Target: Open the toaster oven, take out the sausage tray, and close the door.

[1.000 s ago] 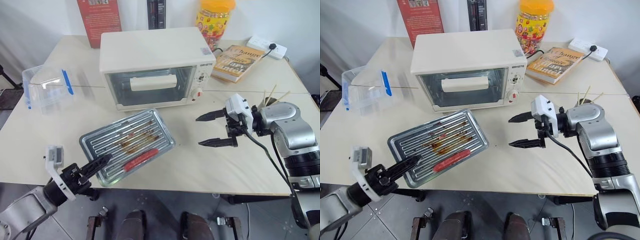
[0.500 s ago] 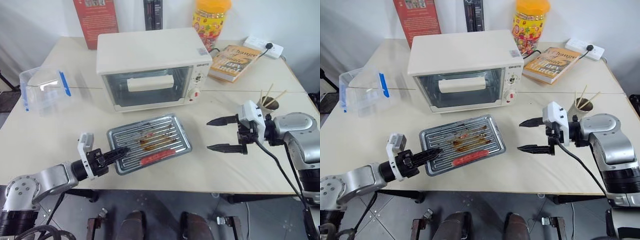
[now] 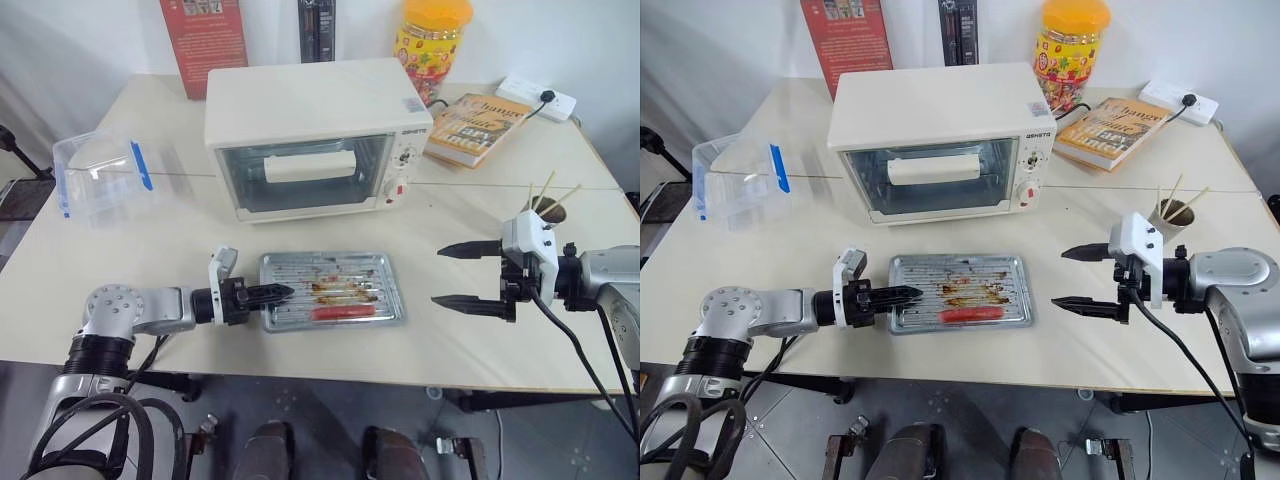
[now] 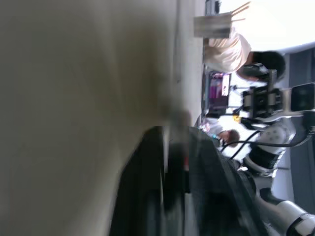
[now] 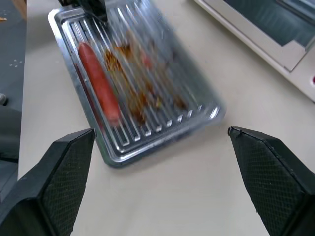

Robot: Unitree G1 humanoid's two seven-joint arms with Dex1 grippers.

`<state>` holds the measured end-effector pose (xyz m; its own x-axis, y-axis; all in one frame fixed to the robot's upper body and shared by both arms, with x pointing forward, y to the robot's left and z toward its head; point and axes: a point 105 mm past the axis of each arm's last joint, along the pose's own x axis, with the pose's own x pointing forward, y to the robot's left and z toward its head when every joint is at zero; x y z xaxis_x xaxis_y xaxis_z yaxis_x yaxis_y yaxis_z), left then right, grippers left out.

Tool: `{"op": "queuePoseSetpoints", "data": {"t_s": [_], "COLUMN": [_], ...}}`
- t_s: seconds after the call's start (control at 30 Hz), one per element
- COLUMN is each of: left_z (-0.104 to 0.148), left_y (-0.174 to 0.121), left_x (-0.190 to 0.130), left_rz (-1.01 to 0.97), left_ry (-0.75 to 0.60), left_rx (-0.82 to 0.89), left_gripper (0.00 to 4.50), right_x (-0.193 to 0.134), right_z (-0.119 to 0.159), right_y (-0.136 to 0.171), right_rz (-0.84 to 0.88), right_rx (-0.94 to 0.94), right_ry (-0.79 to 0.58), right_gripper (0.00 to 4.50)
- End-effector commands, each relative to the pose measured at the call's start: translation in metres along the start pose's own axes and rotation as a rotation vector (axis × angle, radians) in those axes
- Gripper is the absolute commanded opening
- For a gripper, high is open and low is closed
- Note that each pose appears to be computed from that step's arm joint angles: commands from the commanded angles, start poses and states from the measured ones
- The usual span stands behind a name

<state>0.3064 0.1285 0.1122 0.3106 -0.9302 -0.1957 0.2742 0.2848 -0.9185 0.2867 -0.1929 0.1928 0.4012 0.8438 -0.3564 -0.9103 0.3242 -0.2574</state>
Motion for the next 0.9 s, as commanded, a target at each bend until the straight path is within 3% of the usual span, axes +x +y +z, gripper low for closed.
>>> {"op": "queuePoseSetpoints", "data": {"t_s": [0.03, 0.3, 0.53, 0.67, 0.73, 0.9], "left_z": [0.003, 0.017, 0.036, 0.047, 0.058, 0.059], "left_y": [0.002, 0.008, 0.006, 0.000, -0.011, -0.034], "left_x": [0.001, -0.031, -0.084, -0.104, -0.111, -0.124], "left_rz": [-0.002, 0.101, 0.252, 0.308, 0.266, 0.181], "left_ry": [0.020, -0.006, -0.068, -0.095, -0.161, -0.285], "left_rx": [-0.007, 0.042, 0.169, 0.378, 0.574, 1.117], "left_gripper": [2.14, 4.48, 4.48, 4.48, 4.48, 4.48], "right_x": [-0.009, -0.007, -0.006, -0.006, -0.006, -0.008], "right_z": [0.010, 0.009, 0.008, 0.007, 0.006, 0.001], "right_y": [0.000, 0.001, 0.000, -0.002, -0.003, -0.004], "right_rz": [-0.028, -0.030, -0.027, -0.031, -0.036, -0.055], "right_rx": [-0.032, -0.030, -0.028, -0.028, -0.028, -0.004], "right_ry": [-0.013, -0.012, -0.009, -0.009, -0.007, -0.001], "right_gripper": [4.50, 4.50, 4.50, 4.50, 4.50, 4.50]}}
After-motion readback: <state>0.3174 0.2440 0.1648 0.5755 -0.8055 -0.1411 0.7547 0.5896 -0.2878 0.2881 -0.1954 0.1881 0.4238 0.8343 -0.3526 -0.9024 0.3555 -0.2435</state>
